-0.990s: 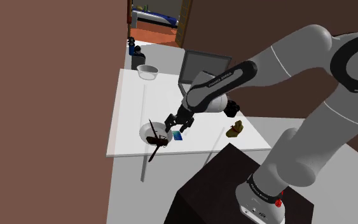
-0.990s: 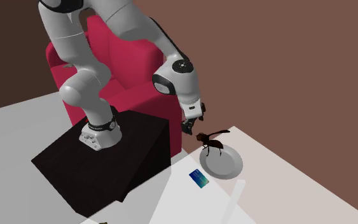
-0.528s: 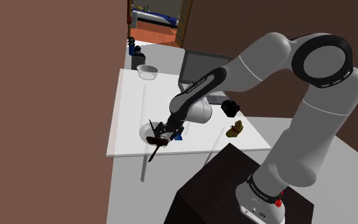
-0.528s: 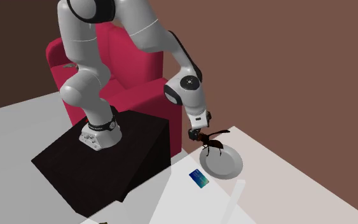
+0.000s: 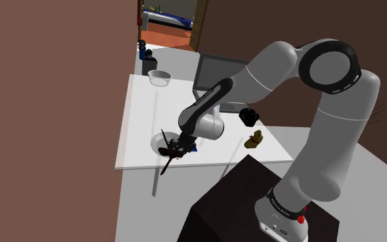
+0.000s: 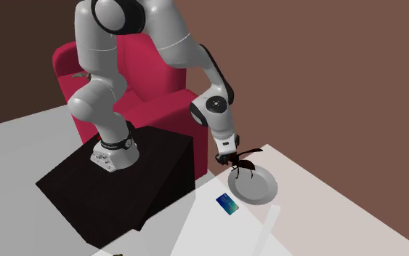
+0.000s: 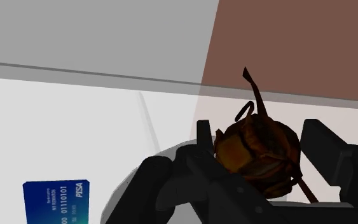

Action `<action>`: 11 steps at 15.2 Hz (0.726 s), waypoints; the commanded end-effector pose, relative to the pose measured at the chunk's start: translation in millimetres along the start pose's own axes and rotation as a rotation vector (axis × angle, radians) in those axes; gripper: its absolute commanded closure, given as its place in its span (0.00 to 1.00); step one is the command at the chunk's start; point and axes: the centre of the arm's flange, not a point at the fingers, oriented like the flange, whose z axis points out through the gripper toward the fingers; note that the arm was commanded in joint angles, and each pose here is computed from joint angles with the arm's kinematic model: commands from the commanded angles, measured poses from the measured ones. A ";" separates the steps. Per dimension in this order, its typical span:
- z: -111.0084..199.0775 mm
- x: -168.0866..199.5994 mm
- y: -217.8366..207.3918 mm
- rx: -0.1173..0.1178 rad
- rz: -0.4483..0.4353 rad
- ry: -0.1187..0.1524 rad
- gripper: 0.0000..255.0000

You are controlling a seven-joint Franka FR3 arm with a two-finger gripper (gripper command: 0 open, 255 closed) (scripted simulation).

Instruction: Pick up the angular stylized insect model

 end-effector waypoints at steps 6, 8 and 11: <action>1.4 -0.4 0.8 0.000 0.000 0.000 1.00; 1.9 -0.7 0.9 0.000 0.000 0.000 1.00; -9.0 0.0 -2.9 0.000 0.000 0.000 1.00</action>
